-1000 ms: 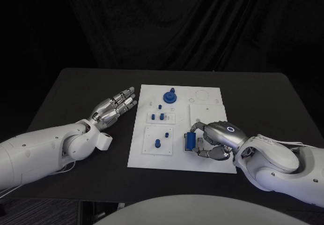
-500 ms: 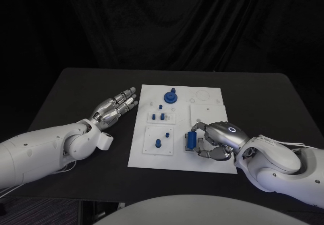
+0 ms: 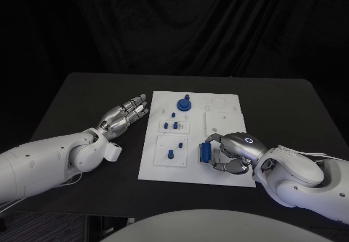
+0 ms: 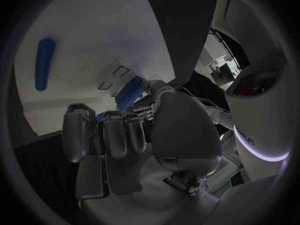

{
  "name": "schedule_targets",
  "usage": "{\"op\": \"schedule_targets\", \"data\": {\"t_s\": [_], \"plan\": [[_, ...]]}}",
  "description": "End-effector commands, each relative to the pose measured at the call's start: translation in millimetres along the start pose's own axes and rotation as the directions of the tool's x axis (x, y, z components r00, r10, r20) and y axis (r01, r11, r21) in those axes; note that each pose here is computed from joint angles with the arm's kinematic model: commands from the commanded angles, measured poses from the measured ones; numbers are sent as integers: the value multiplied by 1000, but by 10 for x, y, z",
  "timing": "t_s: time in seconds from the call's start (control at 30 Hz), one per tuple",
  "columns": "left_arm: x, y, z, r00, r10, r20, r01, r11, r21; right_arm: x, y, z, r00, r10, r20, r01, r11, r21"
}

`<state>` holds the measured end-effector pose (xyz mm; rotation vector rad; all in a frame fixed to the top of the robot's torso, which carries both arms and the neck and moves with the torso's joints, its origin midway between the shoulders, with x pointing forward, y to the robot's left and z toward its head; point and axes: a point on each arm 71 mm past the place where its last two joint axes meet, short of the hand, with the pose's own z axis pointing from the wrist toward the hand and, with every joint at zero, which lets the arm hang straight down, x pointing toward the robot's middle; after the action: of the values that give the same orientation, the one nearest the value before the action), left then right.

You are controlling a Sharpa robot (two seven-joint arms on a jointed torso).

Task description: Assemble the parts on the task board

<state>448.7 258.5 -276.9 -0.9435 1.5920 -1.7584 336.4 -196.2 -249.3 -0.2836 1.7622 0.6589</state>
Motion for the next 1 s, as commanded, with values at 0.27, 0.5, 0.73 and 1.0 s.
{"op": "schedule_targets", "data": {"t_s": [0.27,0.5,0.73,1.0], "plan": [[16,1,2,1000,-9,-12,9,1000,8,39,-8,-6,999,2,-41,-1,1000,24],[18,2,1,1000,-10,-12,10,1000,7,60,-43,1,998,-7,-65,10,999,51],[18,1,0,1000,-9,-11,9,1000,7,80,-58,12,996,-15,-88,21,998,64],[21,2,2,1000,-10,-12,10,1000,8,93,-50,26,995,-18,-101,25,998,65]]}}
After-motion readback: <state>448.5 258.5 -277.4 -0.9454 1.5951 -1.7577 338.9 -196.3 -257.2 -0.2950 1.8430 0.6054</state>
